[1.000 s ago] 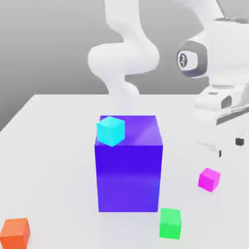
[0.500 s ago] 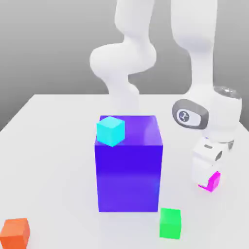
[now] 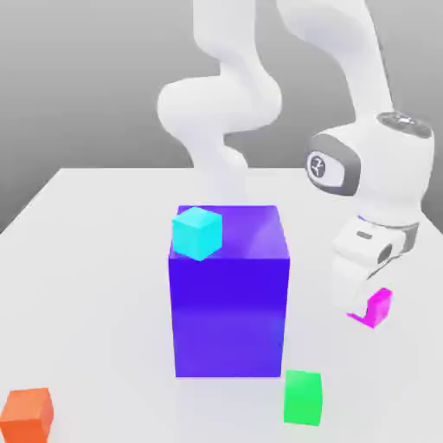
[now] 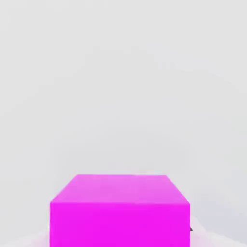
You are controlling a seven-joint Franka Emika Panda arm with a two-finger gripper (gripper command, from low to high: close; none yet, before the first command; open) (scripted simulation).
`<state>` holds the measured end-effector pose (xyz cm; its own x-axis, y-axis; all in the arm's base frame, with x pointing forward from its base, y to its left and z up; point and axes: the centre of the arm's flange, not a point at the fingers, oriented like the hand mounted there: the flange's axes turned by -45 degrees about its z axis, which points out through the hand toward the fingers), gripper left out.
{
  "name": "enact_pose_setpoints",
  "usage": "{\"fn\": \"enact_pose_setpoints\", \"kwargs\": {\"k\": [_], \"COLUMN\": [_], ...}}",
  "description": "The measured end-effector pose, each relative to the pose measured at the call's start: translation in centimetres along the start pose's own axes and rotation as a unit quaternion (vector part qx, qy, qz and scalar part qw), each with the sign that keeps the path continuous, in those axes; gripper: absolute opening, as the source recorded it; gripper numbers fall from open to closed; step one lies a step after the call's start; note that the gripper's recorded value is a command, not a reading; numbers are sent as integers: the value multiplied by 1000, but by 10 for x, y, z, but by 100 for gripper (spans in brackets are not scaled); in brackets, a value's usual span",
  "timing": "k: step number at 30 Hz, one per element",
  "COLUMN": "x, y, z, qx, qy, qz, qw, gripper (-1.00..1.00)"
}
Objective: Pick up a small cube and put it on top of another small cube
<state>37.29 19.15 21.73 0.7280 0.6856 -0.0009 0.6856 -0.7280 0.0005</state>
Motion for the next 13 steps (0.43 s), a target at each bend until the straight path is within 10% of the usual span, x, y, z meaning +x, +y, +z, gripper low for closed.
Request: {"fn": "enact_pose_setpoints", "kwargs": {"k": [9, 10, 13], "x": [-3, -4, -4], "y": [101, 101, 101], "z": [23, 33, 33], "qx": [1, 1, 1], "qy": [0, 0, 0], "qz": [2, 2, 2], "qw": [1000, 1000, 1000], "gripper": [-100, 100, 100]}}
